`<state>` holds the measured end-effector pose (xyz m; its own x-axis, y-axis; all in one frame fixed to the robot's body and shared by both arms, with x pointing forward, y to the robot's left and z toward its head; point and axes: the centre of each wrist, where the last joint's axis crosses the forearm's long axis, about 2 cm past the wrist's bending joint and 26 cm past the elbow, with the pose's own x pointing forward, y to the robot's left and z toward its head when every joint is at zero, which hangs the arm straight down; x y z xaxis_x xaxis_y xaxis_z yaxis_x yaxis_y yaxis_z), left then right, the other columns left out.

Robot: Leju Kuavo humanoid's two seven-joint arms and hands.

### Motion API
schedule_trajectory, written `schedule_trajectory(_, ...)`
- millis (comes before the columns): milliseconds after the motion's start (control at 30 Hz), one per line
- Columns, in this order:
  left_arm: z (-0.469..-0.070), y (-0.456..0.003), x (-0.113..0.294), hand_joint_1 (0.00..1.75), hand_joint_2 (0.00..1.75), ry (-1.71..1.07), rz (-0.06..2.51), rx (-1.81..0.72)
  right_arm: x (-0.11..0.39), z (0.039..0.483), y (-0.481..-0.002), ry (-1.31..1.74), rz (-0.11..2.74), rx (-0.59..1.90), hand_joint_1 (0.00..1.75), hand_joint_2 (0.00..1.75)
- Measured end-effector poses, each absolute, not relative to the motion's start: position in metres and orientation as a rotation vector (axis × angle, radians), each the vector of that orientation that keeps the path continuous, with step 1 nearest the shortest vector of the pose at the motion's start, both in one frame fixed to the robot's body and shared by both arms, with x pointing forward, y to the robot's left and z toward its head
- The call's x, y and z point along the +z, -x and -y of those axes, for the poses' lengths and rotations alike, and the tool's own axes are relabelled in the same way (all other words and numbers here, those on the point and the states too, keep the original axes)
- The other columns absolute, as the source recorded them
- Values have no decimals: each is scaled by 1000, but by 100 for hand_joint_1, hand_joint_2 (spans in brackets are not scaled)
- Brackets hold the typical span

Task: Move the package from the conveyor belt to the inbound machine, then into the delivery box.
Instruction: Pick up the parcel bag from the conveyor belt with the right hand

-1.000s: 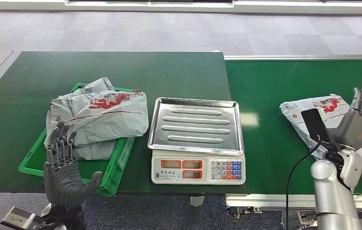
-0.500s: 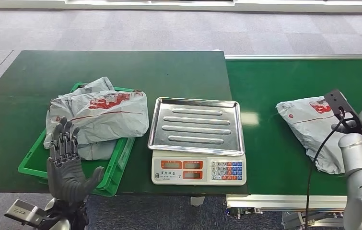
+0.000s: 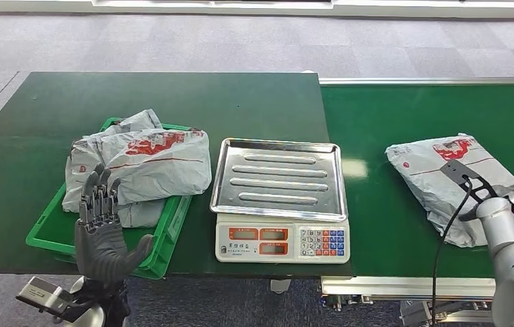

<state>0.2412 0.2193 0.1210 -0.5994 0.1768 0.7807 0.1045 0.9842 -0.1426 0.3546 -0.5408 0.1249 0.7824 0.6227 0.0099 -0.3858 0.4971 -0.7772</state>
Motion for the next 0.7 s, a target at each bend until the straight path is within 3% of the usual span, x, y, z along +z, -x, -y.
schedule_trajectory(500,-218,-243,121,0,175,205,2213,77,105,533,-343,770,257,673,0,175)
schedule_trajectory(533,-218,-243,121,0,175,205,2212,75,102,532,-342,762,252,678,30,175)
schedule_trajectory(633,-217,-243,120,0,175,208,2206,64,96,529,-338,732,230,694,160,175)
schedule_trajectory(667,-217,-243,120,0,175,210,2204,60,94,529,-337,723,225,699,175,175)
schedule_trajectory(700,-217,-243,119,0,175,211,2203,59,93,528,-335,714,220,703,175,175)
